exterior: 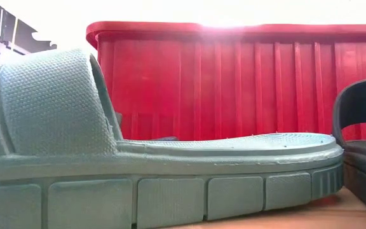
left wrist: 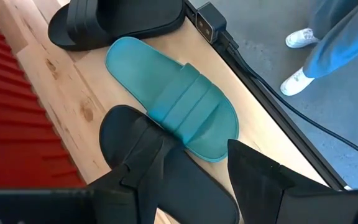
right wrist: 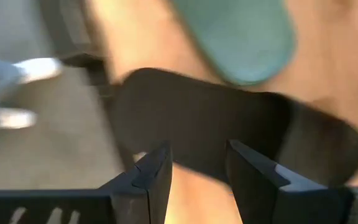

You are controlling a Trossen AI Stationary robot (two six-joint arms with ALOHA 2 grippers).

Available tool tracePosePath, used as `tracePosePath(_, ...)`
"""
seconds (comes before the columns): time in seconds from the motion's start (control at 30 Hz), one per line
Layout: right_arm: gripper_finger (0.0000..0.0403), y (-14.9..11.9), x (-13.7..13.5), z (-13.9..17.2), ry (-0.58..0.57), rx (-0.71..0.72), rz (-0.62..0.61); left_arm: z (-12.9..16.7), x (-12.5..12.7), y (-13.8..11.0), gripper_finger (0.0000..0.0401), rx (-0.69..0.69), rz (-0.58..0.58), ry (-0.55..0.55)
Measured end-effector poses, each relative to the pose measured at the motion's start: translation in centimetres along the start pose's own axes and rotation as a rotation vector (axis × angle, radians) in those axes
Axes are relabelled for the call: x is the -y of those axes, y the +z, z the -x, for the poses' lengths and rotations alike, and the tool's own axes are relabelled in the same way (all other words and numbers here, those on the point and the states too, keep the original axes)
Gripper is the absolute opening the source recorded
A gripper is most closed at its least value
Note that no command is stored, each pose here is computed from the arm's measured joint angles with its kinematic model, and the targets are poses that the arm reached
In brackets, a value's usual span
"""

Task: Pick and place slides into bin
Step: Put the black slide in the red bin

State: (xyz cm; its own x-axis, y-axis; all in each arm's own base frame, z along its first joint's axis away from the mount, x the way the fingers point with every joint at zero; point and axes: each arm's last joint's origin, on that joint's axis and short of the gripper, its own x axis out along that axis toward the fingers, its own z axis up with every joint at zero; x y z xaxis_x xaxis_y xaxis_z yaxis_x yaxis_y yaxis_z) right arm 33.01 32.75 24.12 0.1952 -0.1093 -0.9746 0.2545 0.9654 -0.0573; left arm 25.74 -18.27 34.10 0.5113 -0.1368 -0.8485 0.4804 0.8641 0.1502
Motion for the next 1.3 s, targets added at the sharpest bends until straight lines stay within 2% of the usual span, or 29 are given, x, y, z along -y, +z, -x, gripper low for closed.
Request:
tracePosePath(0.2, 0.0139, -1.1, 1.8, -3.9, -0.233, -0.097, -0.110, 0.0, 0.0, 0.0, 0.0161, 0.004, 0.005, -0.003)
tracePosePath(0.5, 0.0135, -1.4, 3.7, -7.2, -0.413, -0.063, -0.112, 0.0, 0.0, 0.1, 0.0161, 0.010, 0.008, -0.007)
tracePosePath(0.6, 0.0106, -1.3, 4.2, -7.9, -0.435, -0.082, -0.123, 0.0, 0.0, 0.1, 0.0161, 0.009, 0.008, -0.007)
tracePosePath(0.7, 0.0037, -1.0, 4.3, -7.8, -0.426, -0.093, -0.133, 0.0, 0.0, 0.1, 0.0161, 0.009, 0.007, -0.008)
tracePosePath(0.77, 0.0013, -0.7, 4.1, -7.0, -0.411, -0.084, -0.107, 0.0, 0.1, 0.1, 0.0161, 0.008, 0.002, -0.022)
tracePosePath(0.8, 0.0015, -0.5, 4.0, -6.5, -0.393, -0.077, -0.109, 0.0, 0.1, 0.1, 0.0161, 0.008, 0.002, -0.029)
tracePosePath(0.9, 0.0020, 0.6, 3.1, -4.6, -0.287, -0.031, -0.128, 0.0, 0.1, 0.1, 0.0161, 0.008, 0.000, -0.044)
tracePosePath(1.03, 0.0005, 1.7, 2.1, -0.1, -0.129, 0.058, -0.080, 0.0, 0.2, 0.1, 0.0161, 0.008, -0.001, -0.048)
tracePosePath(1.17, 0.0002, 1.8, 3.2, 3.9, 0.087, 0.120, -0.143, 0.0, 0.1, 0.1, 0.0161, 0.008, 0.000, -0.048)
tracePosePath(1.3, 0.0002, 1.3, 5.2, 8.8, 0.173, 0.219, -0.184, 0.0, 0.1, 0.1, 0.0161, 0.008, 0.000, -0.048)
